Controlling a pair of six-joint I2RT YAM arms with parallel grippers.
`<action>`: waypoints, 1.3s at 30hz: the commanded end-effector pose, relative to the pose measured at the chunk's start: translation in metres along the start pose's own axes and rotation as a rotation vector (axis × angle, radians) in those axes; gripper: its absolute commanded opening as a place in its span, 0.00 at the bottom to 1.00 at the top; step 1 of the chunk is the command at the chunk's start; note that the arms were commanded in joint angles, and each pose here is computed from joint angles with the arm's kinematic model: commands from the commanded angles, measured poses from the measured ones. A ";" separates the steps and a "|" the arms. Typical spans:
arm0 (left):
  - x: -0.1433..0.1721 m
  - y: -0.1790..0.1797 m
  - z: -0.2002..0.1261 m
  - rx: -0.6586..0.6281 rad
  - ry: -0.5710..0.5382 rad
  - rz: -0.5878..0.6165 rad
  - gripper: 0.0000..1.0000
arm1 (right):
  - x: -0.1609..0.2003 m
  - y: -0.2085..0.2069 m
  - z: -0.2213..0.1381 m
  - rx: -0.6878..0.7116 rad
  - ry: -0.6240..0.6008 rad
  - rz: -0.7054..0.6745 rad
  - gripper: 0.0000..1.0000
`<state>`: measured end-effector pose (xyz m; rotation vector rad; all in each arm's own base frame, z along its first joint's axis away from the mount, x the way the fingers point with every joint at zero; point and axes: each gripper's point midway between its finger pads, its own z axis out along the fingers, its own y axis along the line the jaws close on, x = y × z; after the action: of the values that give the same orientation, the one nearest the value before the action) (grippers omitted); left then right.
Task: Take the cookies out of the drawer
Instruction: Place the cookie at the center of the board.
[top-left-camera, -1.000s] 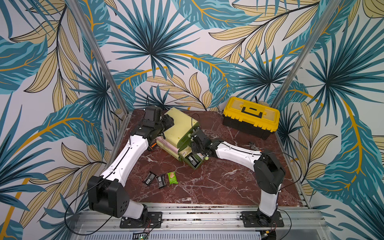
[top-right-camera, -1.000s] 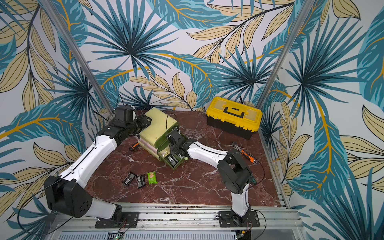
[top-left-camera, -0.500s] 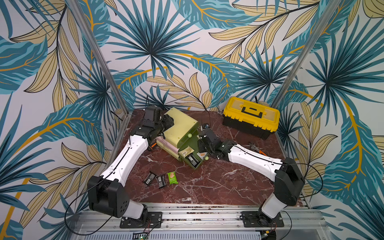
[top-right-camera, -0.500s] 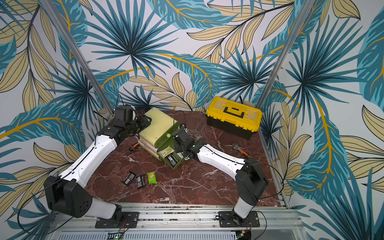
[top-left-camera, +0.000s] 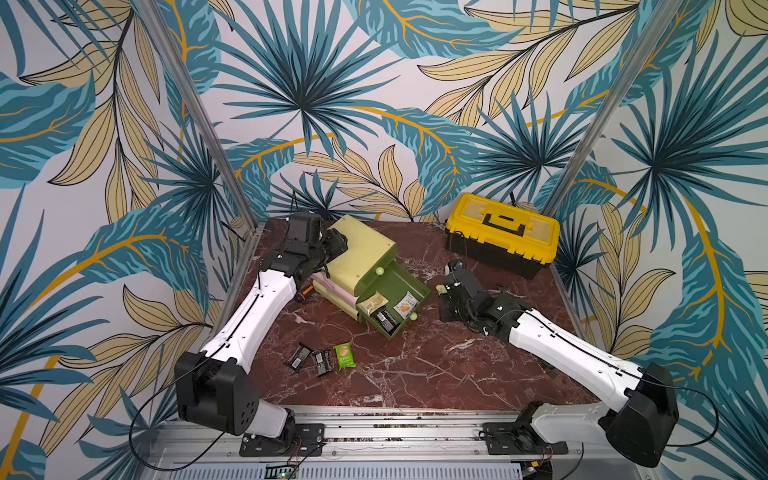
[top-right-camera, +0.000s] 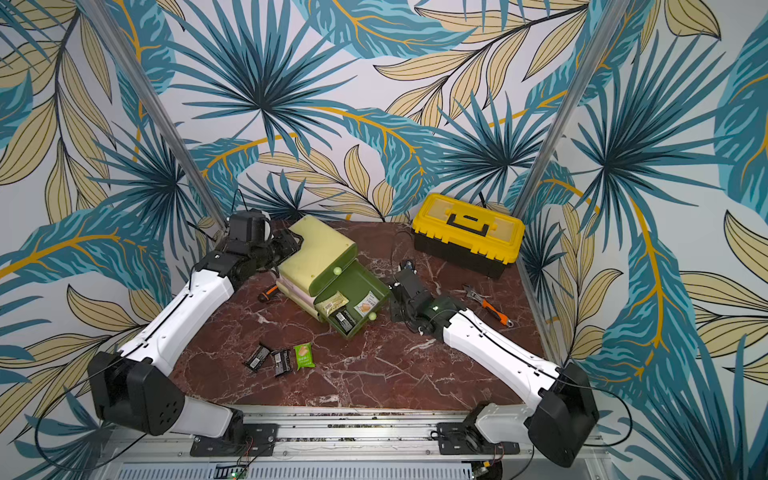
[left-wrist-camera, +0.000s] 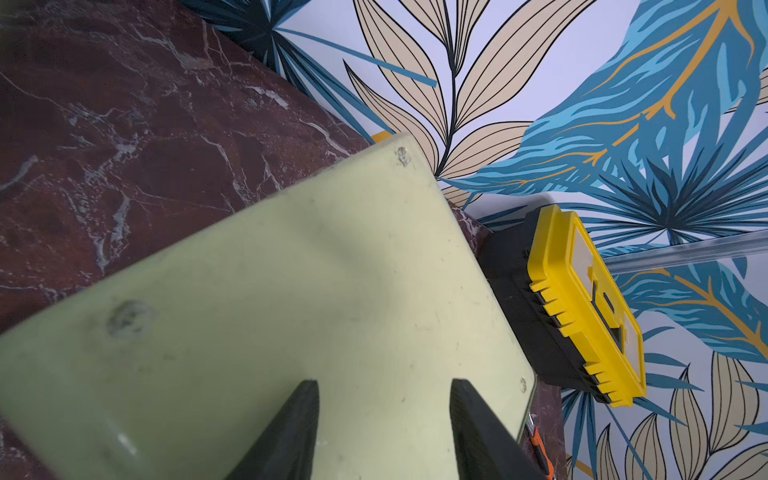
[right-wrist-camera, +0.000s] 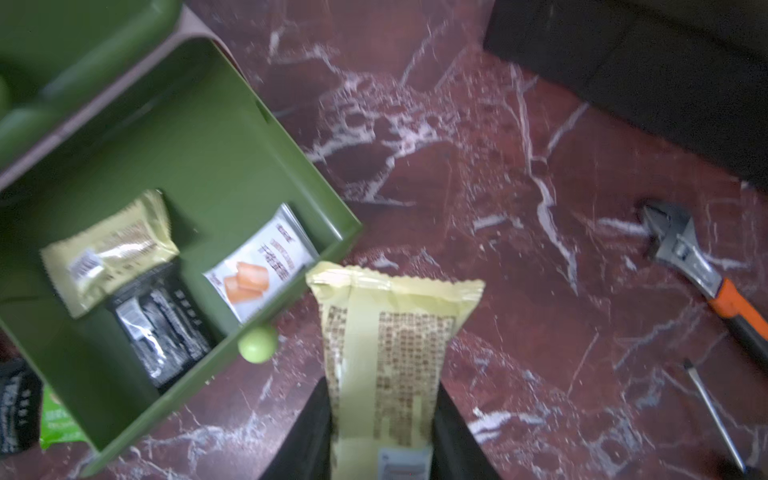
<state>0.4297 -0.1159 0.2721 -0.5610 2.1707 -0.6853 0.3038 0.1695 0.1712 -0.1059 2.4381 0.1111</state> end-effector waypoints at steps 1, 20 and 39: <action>0.028 0.033 0.008 -0.099 0.096 -0.026 0.55 | 0.048 -0.011 0.013 -0.018 0.179 0.015 0.35; 0.031 0.038 0.011 -0.108 0.106 -0.027 0.55 | 0.112 -0.048 0.080 0.069 0.431 0.061 0.35; 0.030 0.036 0.012 -0.102 0.100 -0.031 0.55 | 0.116 -0.056 0.081 0.102 0.442 0.050 0.56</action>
<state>0.4304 -0.1162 0.2724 -0.5572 2.1626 -0.6941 0.2742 0.1224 0.0229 -0.0143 2.9010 0.0018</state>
